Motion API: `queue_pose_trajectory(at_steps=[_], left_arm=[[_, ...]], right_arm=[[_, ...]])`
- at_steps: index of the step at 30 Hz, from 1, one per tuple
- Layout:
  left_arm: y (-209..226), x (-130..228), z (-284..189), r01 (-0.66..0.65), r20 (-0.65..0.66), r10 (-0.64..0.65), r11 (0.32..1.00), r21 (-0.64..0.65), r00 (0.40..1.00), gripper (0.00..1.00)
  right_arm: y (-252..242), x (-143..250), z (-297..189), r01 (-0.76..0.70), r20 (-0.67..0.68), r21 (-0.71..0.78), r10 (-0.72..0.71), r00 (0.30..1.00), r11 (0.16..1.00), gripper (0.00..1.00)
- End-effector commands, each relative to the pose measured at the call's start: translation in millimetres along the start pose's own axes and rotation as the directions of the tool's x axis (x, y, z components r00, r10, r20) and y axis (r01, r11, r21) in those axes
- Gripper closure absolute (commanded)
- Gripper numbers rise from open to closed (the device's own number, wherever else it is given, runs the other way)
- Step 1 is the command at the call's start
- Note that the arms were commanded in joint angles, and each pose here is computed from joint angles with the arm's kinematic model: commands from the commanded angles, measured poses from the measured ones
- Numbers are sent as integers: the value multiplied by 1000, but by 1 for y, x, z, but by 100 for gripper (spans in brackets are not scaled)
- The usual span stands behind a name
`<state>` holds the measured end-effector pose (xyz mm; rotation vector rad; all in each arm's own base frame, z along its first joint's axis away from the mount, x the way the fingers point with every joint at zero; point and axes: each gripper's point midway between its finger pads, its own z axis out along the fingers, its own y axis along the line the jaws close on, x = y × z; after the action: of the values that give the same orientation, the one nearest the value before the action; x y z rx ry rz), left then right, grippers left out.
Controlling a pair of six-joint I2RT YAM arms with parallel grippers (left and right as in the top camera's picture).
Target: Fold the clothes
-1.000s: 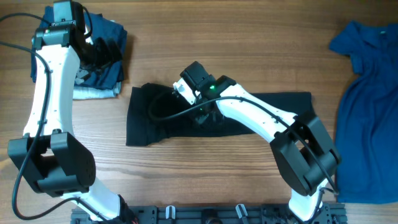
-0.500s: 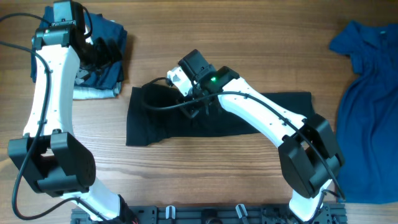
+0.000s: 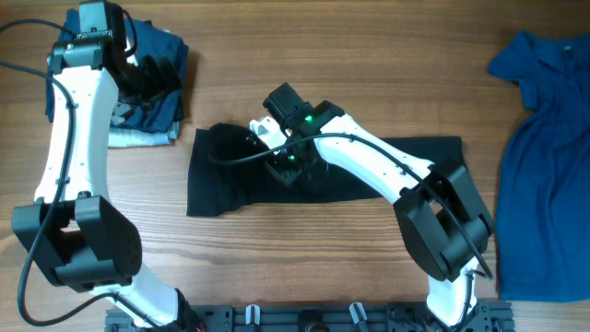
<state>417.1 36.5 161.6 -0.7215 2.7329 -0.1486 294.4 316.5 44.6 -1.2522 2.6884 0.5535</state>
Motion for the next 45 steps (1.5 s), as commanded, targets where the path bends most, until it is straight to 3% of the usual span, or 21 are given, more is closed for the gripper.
queue_pose_trajectory(at_steps=[1, 11, 18, 20, 24, 26, 29, 31, 36, 45], left_arm=[[2, -6, -11, 3, 35, -3, 1000, -1, 999, 0], [2, -6, -11, 2, 35, -2, 1000, -1, 999, 0], [2, -6, -11, 2, 35, -2, 1000, -1, 999, 0], [2, -6, -11, 2, 35, -2, 1000, -1, 999, 0], [2, -6, -11, 2, 35, -2, 1000, -1, 999, 0], [2, -6, -11, 2, 35, -2, 1000, -1, 999, 0], [2, -6, -11, 3, 35, -3, 1000, -1, 999, 0], [2, -6, -11, 3, 35, -3, 1000, -1, 999, 0], [2, -6, -11, 2, 35, -2, 1000, -1, 999, 0], [2, -6, -11, 2, 35, -2, 1000, -1, 999, 0]], right_arm=[[6, 7, 8, 17, -32, -24, -18, 999, 1000, 69], [11, 11, 9, 21, -49, -29, -22, 999, 999, 66], [10, 13, 9, 17, -61, -25, -19, 998, 1000, 71], [10, 13, 9, 17, -60, -25, -19, 998, 1000, 61], [11, 15, 9, 12, -67, -27, -14, 998, 1000, 61], [10, 15, 9, 13, -66, -26, -14, 998, 1000, 65], [10, 15, 9, 12, -68, -23, -13, 998, 1000, 82], [-3, 19, 9, -31, -85, 59, 36, 996, 998, 96], [-17, 38, 5, -49, -159, 140, 72, 985, 989, 96], [-36, 51, 15, -106, -151, 246, 146, 978, 964, 96]])
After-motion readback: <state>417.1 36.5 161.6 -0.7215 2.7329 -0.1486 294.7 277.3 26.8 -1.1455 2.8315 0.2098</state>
